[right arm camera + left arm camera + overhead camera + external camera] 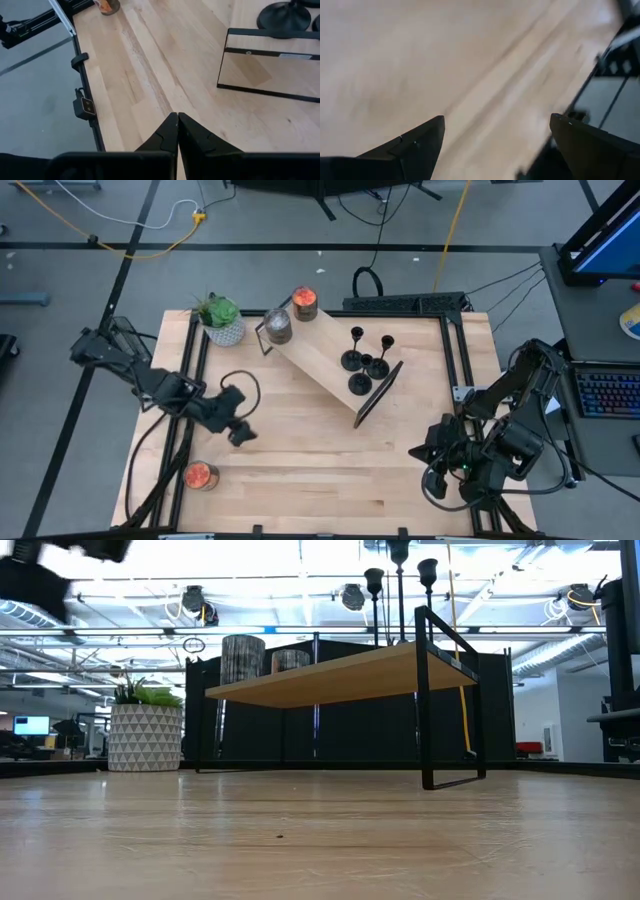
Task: Pick & Place candle stick holders
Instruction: Put the orange scented candle on the shelf
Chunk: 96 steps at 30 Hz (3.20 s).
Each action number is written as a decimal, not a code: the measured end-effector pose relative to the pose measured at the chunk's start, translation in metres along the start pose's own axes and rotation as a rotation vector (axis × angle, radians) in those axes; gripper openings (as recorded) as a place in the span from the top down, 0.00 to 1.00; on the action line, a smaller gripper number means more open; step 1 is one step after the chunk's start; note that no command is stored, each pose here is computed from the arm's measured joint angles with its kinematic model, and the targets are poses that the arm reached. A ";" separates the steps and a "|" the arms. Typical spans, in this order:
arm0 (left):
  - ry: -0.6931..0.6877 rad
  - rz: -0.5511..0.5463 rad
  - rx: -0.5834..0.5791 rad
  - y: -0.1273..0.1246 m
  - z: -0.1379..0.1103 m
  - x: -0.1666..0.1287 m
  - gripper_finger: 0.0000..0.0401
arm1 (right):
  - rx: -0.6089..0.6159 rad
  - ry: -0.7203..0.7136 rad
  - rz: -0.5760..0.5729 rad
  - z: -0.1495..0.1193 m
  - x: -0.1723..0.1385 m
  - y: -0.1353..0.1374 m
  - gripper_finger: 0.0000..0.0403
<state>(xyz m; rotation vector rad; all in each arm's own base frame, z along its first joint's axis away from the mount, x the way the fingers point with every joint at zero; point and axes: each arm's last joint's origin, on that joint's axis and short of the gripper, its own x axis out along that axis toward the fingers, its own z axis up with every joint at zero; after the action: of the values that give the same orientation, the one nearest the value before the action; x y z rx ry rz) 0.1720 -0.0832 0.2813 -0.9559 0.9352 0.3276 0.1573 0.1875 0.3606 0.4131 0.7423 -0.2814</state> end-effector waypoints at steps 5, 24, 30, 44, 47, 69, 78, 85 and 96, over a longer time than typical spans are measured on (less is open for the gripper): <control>0.156 0.068 -0.063 0.003 -0.021 -0.008 0.09 | -0.053 -0.041 0.013 -0.004 0.006 0.003 1.00; 0.294 0.254 -0.149 0.017 -0.063 -0.022 0.09 | -0.063 -0.166 0.277 -0.037 0.035 -0.076 1.00; 0.296 0.251 -0.161 0.017 -0.065 -0.022 0.09 | -0.011 -0.233 0.583 -0.035 0.064 -0.105 1.00; 0.350 0.255 -0.218 0.016 -0.066 -0.022 0.09 | -0.056 -0.449 0.683 -0.011 0.084 -0.165 1.00; 0.352 0.245 -0.220 0.015 -0.066 -0.022 0.09 | -0.046 -0.494 0.687 -0.018 0.079 -0.174 1.00; 0.546 0.330 -0.291 0.017 -0.071 -0.025 0.09 | 0.090 -0.645 0.530 -0.070 0.103 -0.214 1.00; 0.488 0.361 -0.116 0.017 -0.074 -0.014 0.09 | 0.101 -0.681 0.557 -0.068 0.101 -0.214 1.00; 0.536 0.509 0.004 0.017 -0.084 0.010 0.09 | 0.095 -0.705 0.567 -0.067 0.099 -0.213 1.00; 0.523 0.598 0.065 0.023 -0.089 0.009 0.09 | 0.113 -0.710 0.579 -0.066 0.098 -0.213 1.00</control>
<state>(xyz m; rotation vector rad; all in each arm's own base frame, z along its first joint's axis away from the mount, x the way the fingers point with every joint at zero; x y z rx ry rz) 0.1163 -0.1436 0.2401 -0.6924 1.7065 0.5584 0.1045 0.0198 0.1920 0.5709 -0.1025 0.0853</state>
